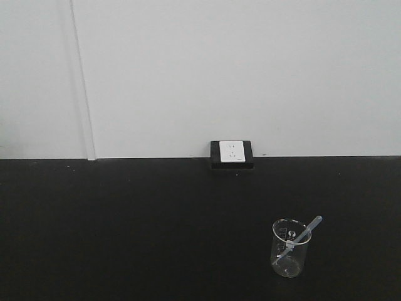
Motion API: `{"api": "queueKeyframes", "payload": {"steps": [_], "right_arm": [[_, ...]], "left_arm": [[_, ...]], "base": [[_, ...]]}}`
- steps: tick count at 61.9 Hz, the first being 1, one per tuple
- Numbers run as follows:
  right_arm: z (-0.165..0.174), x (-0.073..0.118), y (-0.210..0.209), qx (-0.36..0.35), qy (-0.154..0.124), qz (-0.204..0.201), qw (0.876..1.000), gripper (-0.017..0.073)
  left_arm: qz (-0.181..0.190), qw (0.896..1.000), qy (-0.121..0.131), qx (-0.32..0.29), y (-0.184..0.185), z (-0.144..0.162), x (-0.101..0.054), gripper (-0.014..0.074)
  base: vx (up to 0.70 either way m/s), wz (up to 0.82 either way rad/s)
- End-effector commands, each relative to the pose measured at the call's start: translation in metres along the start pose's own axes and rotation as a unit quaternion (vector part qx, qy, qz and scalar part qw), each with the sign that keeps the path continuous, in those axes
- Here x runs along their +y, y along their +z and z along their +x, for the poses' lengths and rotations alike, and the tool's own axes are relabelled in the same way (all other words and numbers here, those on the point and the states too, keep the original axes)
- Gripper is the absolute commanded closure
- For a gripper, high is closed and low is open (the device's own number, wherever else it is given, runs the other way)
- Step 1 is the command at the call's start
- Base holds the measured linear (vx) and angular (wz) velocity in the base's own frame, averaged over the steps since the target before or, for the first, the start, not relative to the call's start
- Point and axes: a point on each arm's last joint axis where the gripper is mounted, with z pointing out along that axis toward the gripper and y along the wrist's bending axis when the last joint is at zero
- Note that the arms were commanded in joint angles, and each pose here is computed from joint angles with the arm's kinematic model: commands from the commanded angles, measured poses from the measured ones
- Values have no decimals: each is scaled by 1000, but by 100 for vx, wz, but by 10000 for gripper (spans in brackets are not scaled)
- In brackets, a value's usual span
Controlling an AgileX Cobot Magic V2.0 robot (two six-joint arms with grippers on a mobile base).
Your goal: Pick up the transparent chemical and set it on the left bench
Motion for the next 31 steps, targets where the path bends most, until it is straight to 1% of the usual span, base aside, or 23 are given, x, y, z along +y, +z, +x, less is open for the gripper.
{"api": "queueKeyframes", "payload": {"steps": [1, 31], "right_arm": [[-7, 0, -1, -46, -2, 1, 999, 567], [-7, 0, -1, -46, -2, 1, 999, 567]], "left_arm": [[-1, 999, -4, -41, -1, -3, 0, 597], [-1, 999, -4, -41, -1, -3, 0, 597]], "base": [[0, 0], [0, 0]]}}
